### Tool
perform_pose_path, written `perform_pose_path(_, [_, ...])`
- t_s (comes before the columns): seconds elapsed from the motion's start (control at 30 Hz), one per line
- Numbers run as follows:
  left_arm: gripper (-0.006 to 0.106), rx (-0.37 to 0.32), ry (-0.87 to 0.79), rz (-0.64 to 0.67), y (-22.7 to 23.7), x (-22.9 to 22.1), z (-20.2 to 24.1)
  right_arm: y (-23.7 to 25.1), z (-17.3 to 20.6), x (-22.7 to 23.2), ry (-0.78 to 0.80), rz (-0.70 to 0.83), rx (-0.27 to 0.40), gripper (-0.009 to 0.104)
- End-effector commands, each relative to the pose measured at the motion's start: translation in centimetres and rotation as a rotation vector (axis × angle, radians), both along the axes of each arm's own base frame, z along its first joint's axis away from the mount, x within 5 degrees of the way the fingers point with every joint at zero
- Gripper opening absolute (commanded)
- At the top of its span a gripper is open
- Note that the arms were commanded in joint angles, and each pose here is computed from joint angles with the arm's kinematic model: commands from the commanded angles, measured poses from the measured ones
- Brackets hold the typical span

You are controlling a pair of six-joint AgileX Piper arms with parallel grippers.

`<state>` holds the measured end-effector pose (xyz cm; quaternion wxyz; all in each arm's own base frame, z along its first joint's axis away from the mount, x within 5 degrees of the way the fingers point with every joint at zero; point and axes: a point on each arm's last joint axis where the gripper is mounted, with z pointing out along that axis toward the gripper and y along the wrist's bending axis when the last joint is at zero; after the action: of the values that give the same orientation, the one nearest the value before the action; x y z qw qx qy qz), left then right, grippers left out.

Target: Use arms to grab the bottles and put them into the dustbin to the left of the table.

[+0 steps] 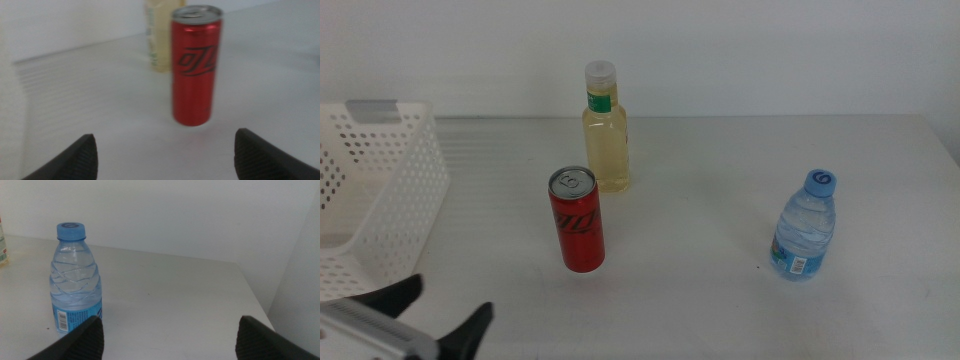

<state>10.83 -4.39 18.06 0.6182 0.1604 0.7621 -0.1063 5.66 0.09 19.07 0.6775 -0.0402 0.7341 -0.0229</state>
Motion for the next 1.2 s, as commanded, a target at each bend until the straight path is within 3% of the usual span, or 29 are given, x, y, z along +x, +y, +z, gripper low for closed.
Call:
perform_pose_path(0.0, [0.09, -0.04, -0.089, -0.036, -0.7, 0.4, 0.5, 0.0, 1.1, -0.2, -0.11, -0.001, -0.024, 0.084])
perform_pose_path(1.17, [0.09, -0.09, -0.158, -0.09, -2.5, 2.5, -0.6, 0.0, 1.1, -0.2, -0.11, -0.001, -0.024, 0.084])
